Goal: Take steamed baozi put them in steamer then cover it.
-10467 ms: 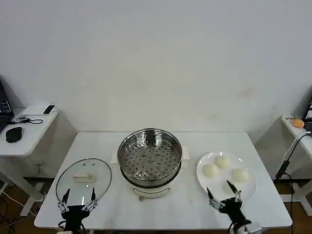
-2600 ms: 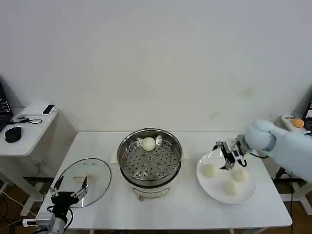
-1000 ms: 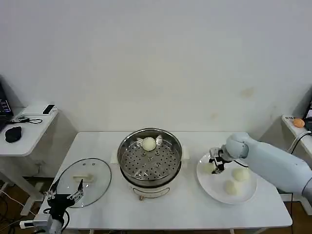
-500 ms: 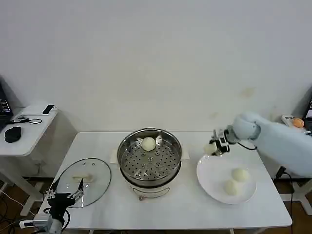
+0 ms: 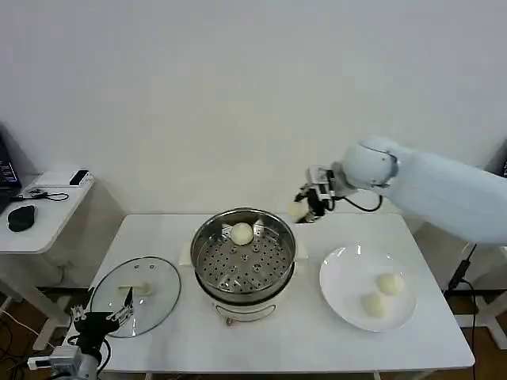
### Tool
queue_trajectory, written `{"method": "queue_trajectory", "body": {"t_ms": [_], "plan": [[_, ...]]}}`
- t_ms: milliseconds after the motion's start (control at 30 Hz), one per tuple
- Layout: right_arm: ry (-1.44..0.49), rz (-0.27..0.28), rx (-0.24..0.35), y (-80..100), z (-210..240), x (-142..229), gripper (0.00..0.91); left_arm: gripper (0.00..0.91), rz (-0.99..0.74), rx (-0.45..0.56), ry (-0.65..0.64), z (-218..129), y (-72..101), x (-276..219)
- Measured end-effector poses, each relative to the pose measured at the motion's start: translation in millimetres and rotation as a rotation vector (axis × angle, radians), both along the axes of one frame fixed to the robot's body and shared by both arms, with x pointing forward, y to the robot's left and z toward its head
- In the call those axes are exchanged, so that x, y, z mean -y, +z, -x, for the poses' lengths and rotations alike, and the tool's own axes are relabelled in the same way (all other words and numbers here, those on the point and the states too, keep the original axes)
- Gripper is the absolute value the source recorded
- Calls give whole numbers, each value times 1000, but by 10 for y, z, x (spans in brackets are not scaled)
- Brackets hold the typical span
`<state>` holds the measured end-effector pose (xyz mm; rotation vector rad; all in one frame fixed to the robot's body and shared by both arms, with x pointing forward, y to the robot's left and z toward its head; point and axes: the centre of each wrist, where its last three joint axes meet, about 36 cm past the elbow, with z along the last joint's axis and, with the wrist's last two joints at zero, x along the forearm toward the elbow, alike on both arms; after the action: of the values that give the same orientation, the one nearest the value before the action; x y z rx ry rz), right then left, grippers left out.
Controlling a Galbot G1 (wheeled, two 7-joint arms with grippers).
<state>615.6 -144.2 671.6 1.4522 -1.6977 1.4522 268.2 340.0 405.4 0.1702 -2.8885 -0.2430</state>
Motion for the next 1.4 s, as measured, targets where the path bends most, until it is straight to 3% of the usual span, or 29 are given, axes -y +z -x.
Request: {"method": "queue_trajectory", "body": {"t_ms": [200,533,1100,1133,1200,1400], "plan": [[17,-17,-43,-144,14,-565,584,907,-3,1,2,8,6,3],[19,3,-125,-570,5,-1260,584,907,-8,6,16,34,18,-34],[-4,25,-176,-978,20,-1609,584,907,-4,5,16,33,-7,-13],[-5,27,-176,-988,21,-1611,736,907,-4,4,16,35,-10,-11],[-6,30,-175,-995,20,-1613,907,907,-3,4,17,36,-13,-9],[2,31,-170,-957,27,-1598,907,907,0,5,16,44,-9,4]]}}
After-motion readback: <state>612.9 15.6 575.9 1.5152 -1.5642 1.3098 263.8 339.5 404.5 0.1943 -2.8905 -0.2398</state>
